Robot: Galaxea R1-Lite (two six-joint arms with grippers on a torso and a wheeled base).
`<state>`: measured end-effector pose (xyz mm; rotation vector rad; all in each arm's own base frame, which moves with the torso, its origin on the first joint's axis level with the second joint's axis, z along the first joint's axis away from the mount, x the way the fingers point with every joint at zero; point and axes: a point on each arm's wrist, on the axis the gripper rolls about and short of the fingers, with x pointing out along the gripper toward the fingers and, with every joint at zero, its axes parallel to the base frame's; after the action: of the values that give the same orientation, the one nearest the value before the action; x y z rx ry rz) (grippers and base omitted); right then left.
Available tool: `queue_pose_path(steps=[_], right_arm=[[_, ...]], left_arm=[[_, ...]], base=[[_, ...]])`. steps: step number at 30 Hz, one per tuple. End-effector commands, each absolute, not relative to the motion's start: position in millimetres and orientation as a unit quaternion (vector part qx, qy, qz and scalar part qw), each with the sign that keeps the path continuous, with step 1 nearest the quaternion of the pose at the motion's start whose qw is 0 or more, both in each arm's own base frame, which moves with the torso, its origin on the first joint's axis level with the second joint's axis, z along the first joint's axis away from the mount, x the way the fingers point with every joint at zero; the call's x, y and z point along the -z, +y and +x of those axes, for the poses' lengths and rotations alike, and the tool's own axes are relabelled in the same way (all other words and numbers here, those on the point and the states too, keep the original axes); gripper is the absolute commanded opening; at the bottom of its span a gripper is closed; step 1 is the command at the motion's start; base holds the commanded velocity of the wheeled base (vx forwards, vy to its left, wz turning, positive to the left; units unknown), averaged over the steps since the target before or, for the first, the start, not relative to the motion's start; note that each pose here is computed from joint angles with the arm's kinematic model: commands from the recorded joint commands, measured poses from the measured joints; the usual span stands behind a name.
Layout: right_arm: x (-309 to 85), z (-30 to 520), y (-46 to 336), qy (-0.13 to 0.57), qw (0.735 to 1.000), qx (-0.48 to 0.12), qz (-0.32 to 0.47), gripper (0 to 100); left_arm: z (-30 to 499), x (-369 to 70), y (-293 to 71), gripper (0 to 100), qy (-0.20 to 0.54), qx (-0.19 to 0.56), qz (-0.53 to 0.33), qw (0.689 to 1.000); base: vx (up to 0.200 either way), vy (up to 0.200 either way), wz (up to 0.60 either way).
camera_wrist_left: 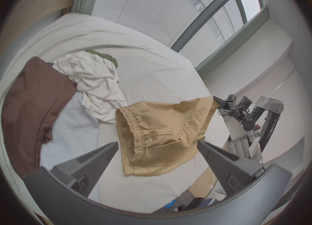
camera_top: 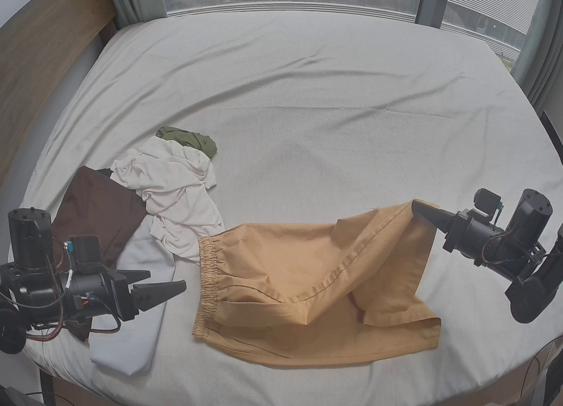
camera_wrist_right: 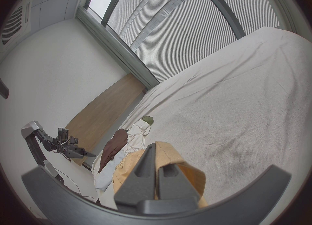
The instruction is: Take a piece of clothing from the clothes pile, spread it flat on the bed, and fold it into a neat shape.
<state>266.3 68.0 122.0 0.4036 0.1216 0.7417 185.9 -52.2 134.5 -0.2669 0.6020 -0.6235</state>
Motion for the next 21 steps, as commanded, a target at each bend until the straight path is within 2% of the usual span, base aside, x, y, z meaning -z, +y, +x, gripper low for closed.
queue_pose_path(steps=[1, 8, 21], right_arm=[[-120.7, 267.4, 67.9, 0.061, 0.911, -0.359, 0.196, 0], [-120.6, 267.9, 67.6, 0.061, 0.911, -0.358, 0.196, 0], [-119.7, 268.3, 67.7, 0.062, 0.911, -0.357, 0.197, 0]], left_arm=[[189.6, -121.9, -54.3, 100, 0.320, 0.314, -0.137, 0.883], [199.2, -105.3, -57.7, 100, 0.358, 0.314, -0.143, 0.868], [226.6, -67.9, -72.5, 100, 0.339, 0.326, -0.150, 0.870]], base=[[0.000, 0.000, 0.00], [0.000, 0.000, 0.00], [0.000, 0.000, 0.00]])
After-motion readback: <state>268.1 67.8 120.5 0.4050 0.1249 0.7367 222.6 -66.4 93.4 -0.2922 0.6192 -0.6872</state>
